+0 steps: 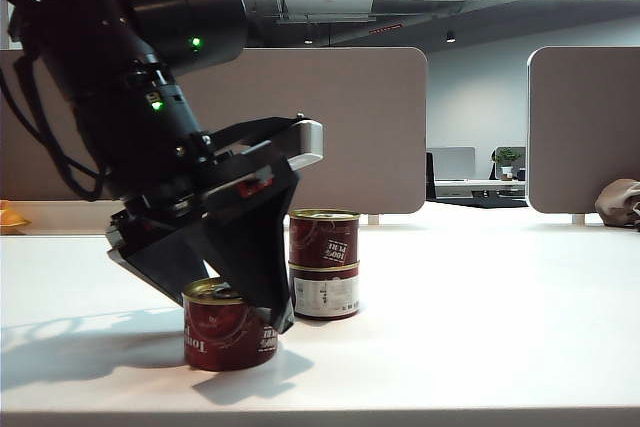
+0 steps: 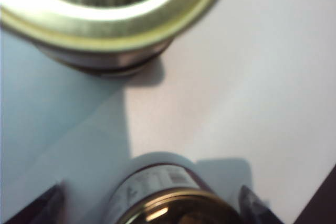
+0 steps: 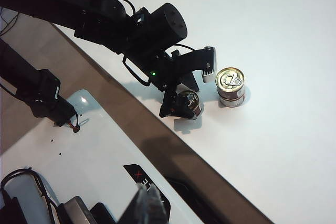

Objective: Pick up the cans one by one and stack them together.

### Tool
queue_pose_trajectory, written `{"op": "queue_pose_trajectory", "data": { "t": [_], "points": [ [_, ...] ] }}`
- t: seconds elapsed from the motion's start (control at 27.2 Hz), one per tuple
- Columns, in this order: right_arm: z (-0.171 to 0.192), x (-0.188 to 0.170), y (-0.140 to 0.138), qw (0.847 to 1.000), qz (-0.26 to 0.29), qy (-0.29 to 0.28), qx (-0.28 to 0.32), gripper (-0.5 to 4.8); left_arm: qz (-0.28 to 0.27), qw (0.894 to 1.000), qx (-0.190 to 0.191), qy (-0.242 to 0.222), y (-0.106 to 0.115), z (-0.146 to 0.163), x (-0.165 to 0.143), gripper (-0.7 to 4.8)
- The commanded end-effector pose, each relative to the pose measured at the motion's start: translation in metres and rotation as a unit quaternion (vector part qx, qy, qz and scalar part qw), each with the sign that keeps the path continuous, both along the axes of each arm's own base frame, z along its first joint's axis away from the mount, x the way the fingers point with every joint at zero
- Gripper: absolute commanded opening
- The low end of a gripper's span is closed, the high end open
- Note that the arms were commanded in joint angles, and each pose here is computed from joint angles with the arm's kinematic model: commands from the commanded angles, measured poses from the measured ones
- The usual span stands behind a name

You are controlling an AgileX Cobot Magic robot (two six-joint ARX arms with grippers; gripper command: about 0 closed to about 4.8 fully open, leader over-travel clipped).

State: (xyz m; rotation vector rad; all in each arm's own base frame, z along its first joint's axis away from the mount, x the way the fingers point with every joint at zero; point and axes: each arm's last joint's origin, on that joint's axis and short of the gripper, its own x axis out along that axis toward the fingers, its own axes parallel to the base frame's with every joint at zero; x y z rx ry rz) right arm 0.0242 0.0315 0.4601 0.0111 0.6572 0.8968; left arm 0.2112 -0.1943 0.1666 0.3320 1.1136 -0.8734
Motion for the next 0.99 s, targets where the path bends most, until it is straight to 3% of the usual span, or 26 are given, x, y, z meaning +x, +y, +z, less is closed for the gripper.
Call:
{"op": "queue_pose_trajectory", "data": {
  "t": [0.04, 0.07, 0.26, 0.33, 0.52, 0.55, 0.99],
  "points": [
    [0.001, -0.001, -0.001, 1.000, -0.001, -0.002, 0.005, -0.02, -0.001, 1.000, 0.007, 0.004, -0.001, -0.002, 0.001, 3.89],
    [0.001, -0.001, -0.001, 1.000, -0.001, -0.002, 0.005, -0.02, -0.001, 1.000, 0.007, 0.004, -0.001, -0.002, 0.001, 3.62],
    [0.001, -0.001, -0.001, 1.000, -0.001, -0.002, 0.005, -0.02, 0.001, 0.999, 0.041, 0.010, 0.003, -0.004, -0.002, 3.53],
    [0.001, -0.001, -0.001, 1.000, -0.001, -0.002, 0.005, -0.02, -0.001, 0.999, 0.048, 0.010, 0.004, -0.005, -0.003, 2.82],
    [0.001, -0.001, -0.001, 1.000, 0.000, -0.002, 0.005, -0.02, 0.002, 0.999, 0.054, 0.007, 0.004, -0.004, -0.003, 2.55],
    [0.001, -0.001, -0.001, 1.000, 0.000, -0.002, 0.005, -0.02, 0.004, 0.998, 0.060, 0.004, 0.004, -0.003, -0.002, 2.07],
    [0.001, -0.001, -0.001, 1.000, 0.000, -0.002, 0.005, -0.02, 0.015, 0.998, 0.063, -0.015, 0.000, 0.011, 0.005, 2.05]
  ]
}}
